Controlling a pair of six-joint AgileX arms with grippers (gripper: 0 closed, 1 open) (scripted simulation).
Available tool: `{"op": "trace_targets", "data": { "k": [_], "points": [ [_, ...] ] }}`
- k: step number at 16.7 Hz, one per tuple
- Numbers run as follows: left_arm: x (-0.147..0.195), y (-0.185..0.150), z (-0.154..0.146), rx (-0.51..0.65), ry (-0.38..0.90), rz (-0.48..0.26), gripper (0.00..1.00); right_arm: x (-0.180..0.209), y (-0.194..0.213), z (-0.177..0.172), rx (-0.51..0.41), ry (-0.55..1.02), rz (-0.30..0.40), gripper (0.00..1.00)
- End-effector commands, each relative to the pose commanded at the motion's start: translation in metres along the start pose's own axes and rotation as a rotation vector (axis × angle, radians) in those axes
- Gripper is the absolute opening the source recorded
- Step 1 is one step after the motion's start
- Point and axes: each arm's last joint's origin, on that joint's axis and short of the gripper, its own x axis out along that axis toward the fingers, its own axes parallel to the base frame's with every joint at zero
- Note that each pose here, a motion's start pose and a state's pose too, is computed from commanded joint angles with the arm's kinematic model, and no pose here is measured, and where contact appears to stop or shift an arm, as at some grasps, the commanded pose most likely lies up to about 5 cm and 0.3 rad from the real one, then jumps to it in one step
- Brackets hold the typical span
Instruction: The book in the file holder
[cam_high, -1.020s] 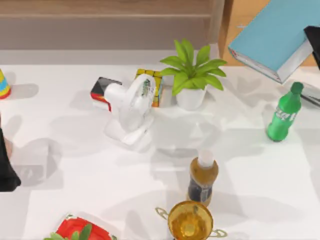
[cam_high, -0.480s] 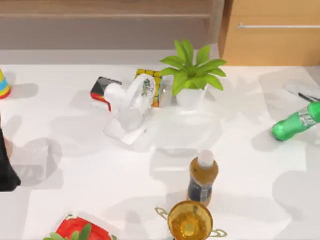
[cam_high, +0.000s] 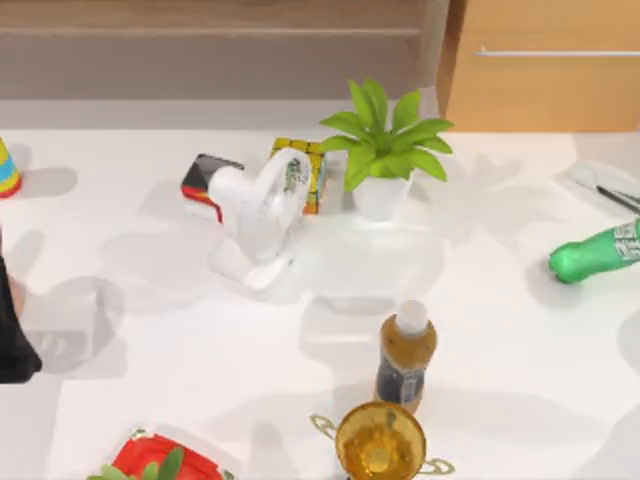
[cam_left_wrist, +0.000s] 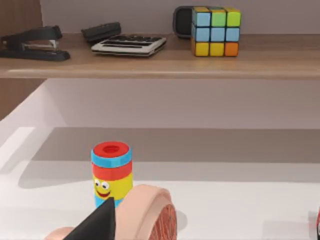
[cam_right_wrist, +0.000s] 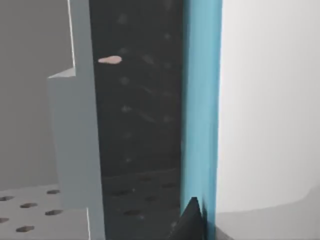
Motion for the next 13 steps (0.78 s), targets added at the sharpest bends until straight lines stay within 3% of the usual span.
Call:
{"op": "trace_targets", "data": {
  "k": [13],
  "points": [
    [0.000, 0.000, 0.000, 0.000, 0.000, 0.000, 1.00, 0.030, 0.003, 0.000, 0.000, 0.000, 0.000, 0.00]
  ]
}}
